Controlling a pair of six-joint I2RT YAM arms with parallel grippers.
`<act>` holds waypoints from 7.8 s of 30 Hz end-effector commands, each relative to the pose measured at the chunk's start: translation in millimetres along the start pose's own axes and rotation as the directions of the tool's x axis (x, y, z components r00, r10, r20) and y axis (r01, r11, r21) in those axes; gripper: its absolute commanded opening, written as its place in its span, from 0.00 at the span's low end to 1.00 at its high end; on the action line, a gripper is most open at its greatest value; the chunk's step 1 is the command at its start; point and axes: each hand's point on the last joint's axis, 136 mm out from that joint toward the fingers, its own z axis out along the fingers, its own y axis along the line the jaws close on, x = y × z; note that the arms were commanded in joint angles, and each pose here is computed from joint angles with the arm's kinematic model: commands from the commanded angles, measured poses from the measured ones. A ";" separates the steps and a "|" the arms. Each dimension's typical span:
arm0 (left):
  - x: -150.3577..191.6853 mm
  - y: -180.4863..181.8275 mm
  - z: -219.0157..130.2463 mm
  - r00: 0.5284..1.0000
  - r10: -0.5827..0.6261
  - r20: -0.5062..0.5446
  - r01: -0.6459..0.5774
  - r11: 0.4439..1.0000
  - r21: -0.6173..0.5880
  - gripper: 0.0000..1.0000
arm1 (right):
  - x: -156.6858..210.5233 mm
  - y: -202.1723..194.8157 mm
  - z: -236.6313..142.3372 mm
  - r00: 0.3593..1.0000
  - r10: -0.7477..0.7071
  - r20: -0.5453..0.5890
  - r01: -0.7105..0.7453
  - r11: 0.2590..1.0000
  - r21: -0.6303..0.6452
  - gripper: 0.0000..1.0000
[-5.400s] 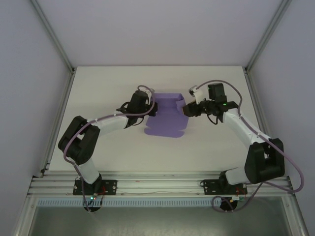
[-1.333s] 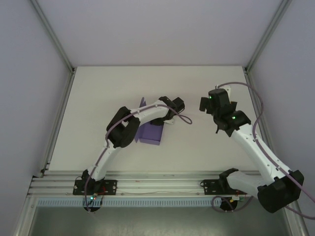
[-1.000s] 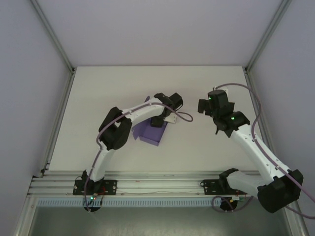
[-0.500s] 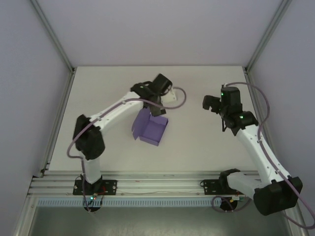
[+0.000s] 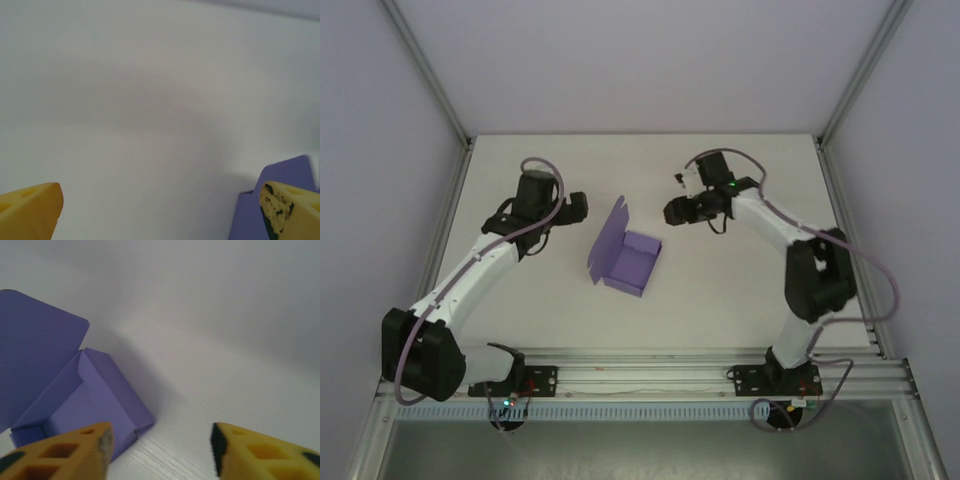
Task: Assemble paper box
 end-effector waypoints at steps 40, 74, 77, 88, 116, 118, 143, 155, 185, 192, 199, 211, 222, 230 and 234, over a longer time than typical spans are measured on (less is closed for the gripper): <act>70.1 5.5 54.2 0.956 -0.153 -0.252 0.179 0.980 0.082 1.00 | 80.6 -8.6 108.3 0.893 -0.115 -0.435 0.222 0.953 0.204 0.11; 55.0 11.3 39.5 0.975 -0.127 -0.181 0.142 0.988 0.068 1.00 | 10.3 -17.6 58.0 0.961 -0.254 -0.104 0.264 0.747 0.610 0.00; 48.3 8.7 38.8 0.980 -0.120 -0.157 0.134 0.987 0.085 1.00 | -13.9 3.4 28.0 0.949 -0.307 0.064 0.216 0.788 0.577 0.00; 22.3 -13.1 54.3 0.978 -0.141 -0.154 0.175 0.956 0.234 1.00 | -49.3 76.3 -83.1 0.850 -0.235 0.471 0.134 0.962 0.239 0.00; 9.0 -176.4 -23.2 0.980 0.199 -0.005 -0.093 0.478 0.873 1.00 | -25.3 91.2 -20.1 0.919 -0.233 0.318 0.188 0.968 0.165 0.00; 7.9 -181.5 -26.9 0.977 0.212 0.014 -0.114 0.470 0.875 1.00 | -24.6 81.0 -10.0 0.924 -0.255 0.285 0.179 0.947 0.267 0.00; 50.8 -27.2 67.4 0.978 0.000 -0.207 0.055 0.965 0.258 1.00 | -11.2 8.7 -123.0 0.890 -0.112 0.441 -0.160 0.831 0.533 0.00; 38.5 -15.2 47.2 0.990 -0.016 -0.143 0.045 0.978 0.204 1.00 | 46.5 -32.4 -29.9 0.915 0.236 0.327 -0.394 0.699 0.596 0.00; 10.2 -60.6 30.6 0.994 0.096 -0.051 -0.066 0.901 0.428 1.00 | 42.9 -12.7 -38.1 0.951 0.148 0.270 -0.276 0.797 0.537 0.69; 9.8 -84.2 30.3 0.955 0.297 0.004 -0.255 0.810 0.528 1.00 | 19.7 -5.2 -64.6 0.961 -0.035 0.275 -0.099 0.883 0.459 0.81; 5.3 -104.4 41.3 0.830 0.549 0.100 -0.487 0.627 0.608 1.00 | 7.8 -6.3 -90.6 0.928 -0.340 0.149 0.276 0.900 0.338 1.00; 29.9 -125.9 64.8 0.563 0.821 0.091 -0.581 0.316 0.750 1.00 | -11.6 -31.8 -63.1 0.832 -0.552 -0.063 0.555 0.826 0.098 0.97; 37.8 -128.0 89.1 0.444 0.896 0.025 -0.602 0.277 0.749 0.40 | 1.0 -47.1 -40.5 0.805 -0.543 -0.237 0.559 0.829 -0.004 0.47; 33.5 -139.2 82.6 0.443 0.895 0.051 -0.622 0.266 0.736 0.19 | 1.7 -49.5 -37.8 0.809 -0.532 -0.251 0.548 0.837 -0.007 0.23; 30.0 -141.9 82.3 0.443 0.895 0.050 -0.634 0.274 0.723 0.11 | 0.4 -42.5 -37.1 0.809 -0.542 -0.228 0.548 0.835 -0.041 0.24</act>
